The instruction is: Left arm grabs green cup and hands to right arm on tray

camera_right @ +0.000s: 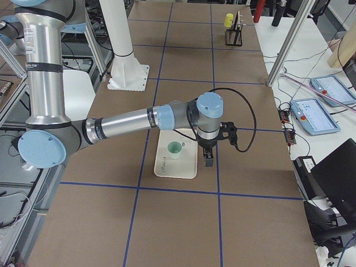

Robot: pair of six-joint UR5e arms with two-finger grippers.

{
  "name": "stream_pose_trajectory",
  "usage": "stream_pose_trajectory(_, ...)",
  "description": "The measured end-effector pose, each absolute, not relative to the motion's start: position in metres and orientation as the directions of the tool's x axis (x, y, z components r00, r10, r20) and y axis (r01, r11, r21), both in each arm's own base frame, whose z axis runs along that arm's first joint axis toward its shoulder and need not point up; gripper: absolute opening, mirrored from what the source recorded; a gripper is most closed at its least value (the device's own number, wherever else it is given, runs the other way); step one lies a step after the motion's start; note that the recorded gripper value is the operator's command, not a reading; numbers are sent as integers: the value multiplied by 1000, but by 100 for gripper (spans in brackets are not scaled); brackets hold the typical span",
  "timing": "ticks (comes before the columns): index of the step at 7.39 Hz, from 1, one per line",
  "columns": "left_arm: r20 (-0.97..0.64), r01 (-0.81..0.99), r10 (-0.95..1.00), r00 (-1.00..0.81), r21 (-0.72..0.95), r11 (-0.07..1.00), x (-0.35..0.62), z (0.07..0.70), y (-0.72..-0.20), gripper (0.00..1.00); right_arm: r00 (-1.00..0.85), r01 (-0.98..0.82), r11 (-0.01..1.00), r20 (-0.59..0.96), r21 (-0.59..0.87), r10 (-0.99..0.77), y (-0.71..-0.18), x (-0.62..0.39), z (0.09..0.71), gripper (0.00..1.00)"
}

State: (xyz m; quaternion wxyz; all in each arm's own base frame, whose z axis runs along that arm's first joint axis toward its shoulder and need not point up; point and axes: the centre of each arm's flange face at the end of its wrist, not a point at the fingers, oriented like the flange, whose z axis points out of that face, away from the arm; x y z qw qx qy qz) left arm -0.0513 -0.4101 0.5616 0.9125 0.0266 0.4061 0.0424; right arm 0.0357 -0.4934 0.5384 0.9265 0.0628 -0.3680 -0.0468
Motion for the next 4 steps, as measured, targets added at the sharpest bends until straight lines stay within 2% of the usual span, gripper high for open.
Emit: stream_pose_trajectory(4, -744, -48, 91, 662, 80, 996, -51, 559, -411, 100, 722, 48, 984, 675, 173, -153, -495, 29, 526, 100)
